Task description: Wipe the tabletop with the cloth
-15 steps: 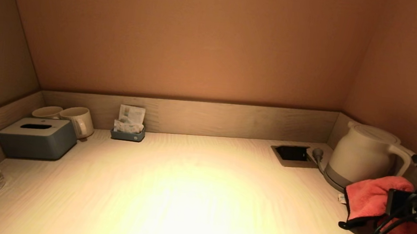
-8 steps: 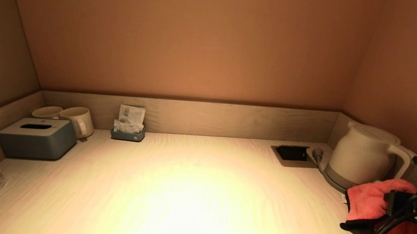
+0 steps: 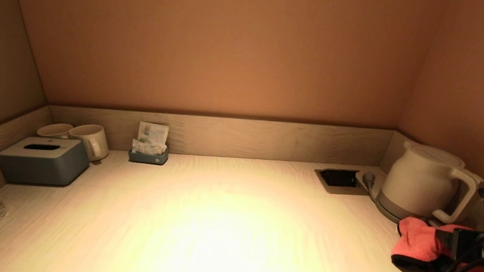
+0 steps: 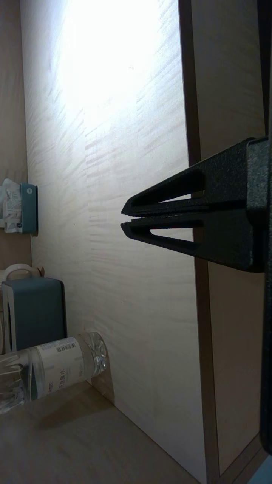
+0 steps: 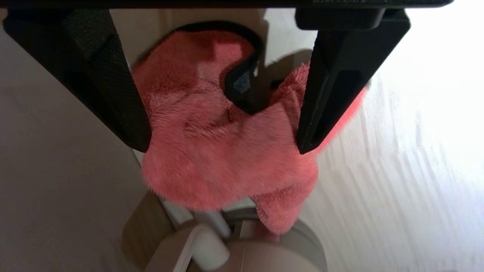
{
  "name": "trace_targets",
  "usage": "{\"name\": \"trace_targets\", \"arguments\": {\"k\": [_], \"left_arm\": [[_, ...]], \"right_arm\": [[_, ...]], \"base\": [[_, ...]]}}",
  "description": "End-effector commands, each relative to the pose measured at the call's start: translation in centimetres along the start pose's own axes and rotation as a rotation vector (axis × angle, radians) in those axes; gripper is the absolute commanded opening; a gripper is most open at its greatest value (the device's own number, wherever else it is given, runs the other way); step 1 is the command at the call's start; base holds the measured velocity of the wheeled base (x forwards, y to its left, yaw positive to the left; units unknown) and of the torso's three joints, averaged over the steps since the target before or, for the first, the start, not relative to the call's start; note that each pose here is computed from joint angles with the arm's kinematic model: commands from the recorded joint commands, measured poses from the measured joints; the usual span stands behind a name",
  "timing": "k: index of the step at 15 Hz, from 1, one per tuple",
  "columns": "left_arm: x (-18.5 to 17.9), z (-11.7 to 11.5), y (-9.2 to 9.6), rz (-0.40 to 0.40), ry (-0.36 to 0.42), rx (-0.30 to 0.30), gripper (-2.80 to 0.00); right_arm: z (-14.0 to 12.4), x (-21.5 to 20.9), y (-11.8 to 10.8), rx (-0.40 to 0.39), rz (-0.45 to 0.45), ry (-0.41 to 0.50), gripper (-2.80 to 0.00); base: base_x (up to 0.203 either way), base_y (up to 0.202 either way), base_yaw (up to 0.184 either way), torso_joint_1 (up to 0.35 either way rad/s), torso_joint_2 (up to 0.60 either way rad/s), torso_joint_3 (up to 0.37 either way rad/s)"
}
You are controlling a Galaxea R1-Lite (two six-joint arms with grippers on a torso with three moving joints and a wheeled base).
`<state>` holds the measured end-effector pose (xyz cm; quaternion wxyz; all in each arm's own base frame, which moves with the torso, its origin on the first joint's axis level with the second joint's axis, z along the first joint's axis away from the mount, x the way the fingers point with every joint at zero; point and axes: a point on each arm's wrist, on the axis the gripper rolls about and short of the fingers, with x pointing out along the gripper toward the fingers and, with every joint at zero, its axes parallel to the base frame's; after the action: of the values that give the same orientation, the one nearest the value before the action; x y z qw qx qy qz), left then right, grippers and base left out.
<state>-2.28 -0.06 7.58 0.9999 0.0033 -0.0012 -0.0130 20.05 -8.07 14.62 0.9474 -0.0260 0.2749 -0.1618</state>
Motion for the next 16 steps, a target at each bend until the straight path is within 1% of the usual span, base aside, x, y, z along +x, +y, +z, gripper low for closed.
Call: {"name": "trace_targets", "arguments": {"k": [1,2,4,6,8,10,12,14,15,16], "left_arm": [[0.0,0.0,0.0,0.0,-0.001,0.0,-2.8],[0.0,0.0,0.0,-0.001,0.0,0.0,-2.8],[0.0,0.0,0.0,-0.002,0.001,0.0,-2.8],[0.0,0.0,0.0,0.0,0.001,0.0,-2.8],[0.0,0.0,0.0,-0.001,0.001,0.0,-2.8],[0.0,0.0,0.0,0.0,0.001,0.0,-2.8],[0.0,0.0,0.0,0.0,0.001,0.001,-2.8],[0.0,0.0,0.0,0.0,0.001,0.0,-2.8],[0.0,0.0,0.0,0.0,0.001,0.0,-2.8],[0.0,0.0,0.0,0.0,0.001,0.0,-2.8]], "right_arm": [[-0.4,-0.3,0.1,-0.101,0.005,0.003,0.0],[-0.4,-0.3,0.1,-0.099,0.022,0.004,0.0],[-0.7,-0.1,0.2,-0.097,0.043,0.035,0.0],[-0.6,-0.4,0.2,-0.087,0.068,0.033,0.0],[-0.1,-1.5,0.2,-0.089,0.084,-0.017,0.0],[0.6,-3.0,0.3,-0.097,0.088,-0.089,0.0],[1.4,-5.1,0.8,-0.117,0.12,-0.183,0.0],[1.7,-7.3,1.6,-0.141,0.171,-0.261,0.0],[1.7,-8.5,2.0,-0.153,0.197,-0.294,-2.8],[1.7,-10.1,2.3,-0.163,0.222,-0.341,-2.8]], "base": [[0.0,0.0,0.0,0.0,0.0,0.0],[0.0,0.0,0.0,0.0,0.0,0.0],[0.0,0.0,0.0,0.0,0.0,0.0],[0.0,0.0,0.0,0.0,0.0,0.0],[0.0,0.0,0.0,0.0,0.0,0.0],[0.0,0.0,0.0,0.0,0.0,0.0],[0.0,0.0,0.0,0.0,0.0,0.0],[0.0,0.0,0.0,0.0,0.0,0.0],[0.0,0.0,0.0,0.0,0.0,0.0],[0.0,0.0,0.0,0.0,0.0,0.0]]}}
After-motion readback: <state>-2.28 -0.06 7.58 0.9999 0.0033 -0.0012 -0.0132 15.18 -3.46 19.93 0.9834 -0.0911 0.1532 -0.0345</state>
